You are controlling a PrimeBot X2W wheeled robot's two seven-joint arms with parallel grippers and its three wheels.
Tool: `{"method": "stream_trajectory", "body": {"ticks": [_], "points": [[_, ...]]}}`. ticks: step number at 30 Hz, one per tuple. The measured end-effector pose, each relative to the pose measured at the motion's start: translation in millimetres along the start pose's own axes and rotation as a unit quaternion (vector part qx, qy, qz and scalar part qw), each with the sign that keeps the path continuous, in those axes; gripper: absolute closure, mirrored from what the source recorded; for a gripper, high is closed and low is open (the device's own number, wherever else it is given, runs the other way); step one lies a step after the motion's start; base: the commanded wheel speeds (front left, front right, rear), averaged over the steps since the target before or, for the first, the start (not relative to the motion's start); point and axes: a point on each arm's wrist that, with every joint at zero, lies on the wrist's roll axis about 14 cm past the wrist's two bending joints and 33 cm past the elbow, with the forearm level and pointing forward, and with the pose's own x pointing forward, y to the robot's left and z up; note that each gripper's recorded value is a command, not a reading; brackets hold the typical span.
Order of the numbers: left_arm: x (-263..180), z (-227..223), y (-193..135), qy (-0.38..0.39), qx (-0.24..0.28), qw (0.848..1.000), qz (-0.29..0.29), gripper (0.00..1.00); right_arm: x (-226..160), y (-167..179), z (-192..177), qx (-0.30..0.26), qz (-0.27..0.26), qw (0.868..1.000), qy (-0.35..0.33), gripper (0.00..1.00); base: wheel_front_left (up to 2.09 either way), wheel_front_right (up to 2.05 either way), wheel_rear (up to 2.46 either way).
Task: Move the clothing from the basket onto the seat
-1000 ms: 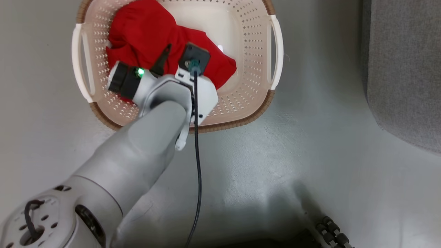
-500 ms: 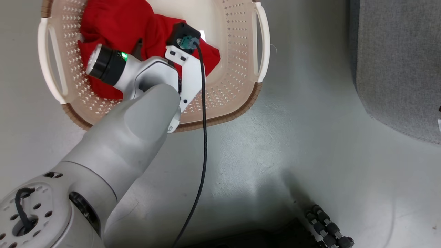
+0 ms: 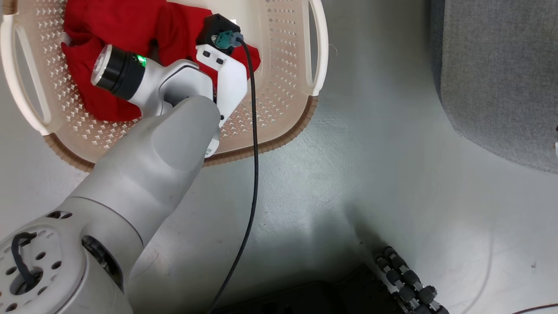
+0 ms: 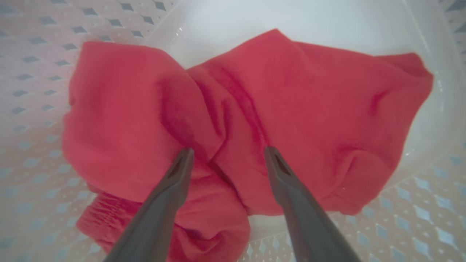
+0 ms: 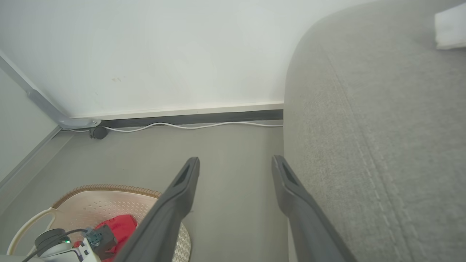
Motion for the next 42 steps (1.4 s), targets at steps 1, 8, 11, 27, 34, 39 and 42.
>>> {"method": "stream_trajectory", "body": {"ticks": [1,8,11,27,34,39,42], "points": [[1,-1,0,0.004,0.000,1.000,0.002,0.00,0,0,0,0.001,-0.001,1.000,-0.001,0.00,0.00,0.00,0.00],[9,-4,1,0.009,0.000,1.000,0.012,0.00,-1,-3,0,0.002,-0.007,1.000,-0.001,0.00,0.00,0.00,0.00],[9,-4,3,0.004,0.002,1.000,0.014,0.00,0,-4,1,0.004,-0.008,1.000,-0.004,0.00,0.00,0.00,0.00],[1,4,12,-0.028,-0.026,0.999,0.025,1.00,1,-5,12,0.011,-0.011,1.000,-0.020,0.00,0.00,0.00,0.00],[-23,12,7,-0.051,-0.039,0.998,0.014,1.00,-3,-2,33,0.009,-0.011,0.999,-0.040,0.00,0.00,0.00,0.00],[-46,24,6,-0.086,-0.048,0.995,0.010,1.00,-9,3,52,0.007,-0.006,0.998,-0.057,0.00,0.00,0.00,0.00],[-60,31,8,-0.108,-0.057,0.992,0.011,1.00,-12,7,66,0.003,-0.001,0.998,-0.070,0.00,0.00,0.00,0.00]]}}
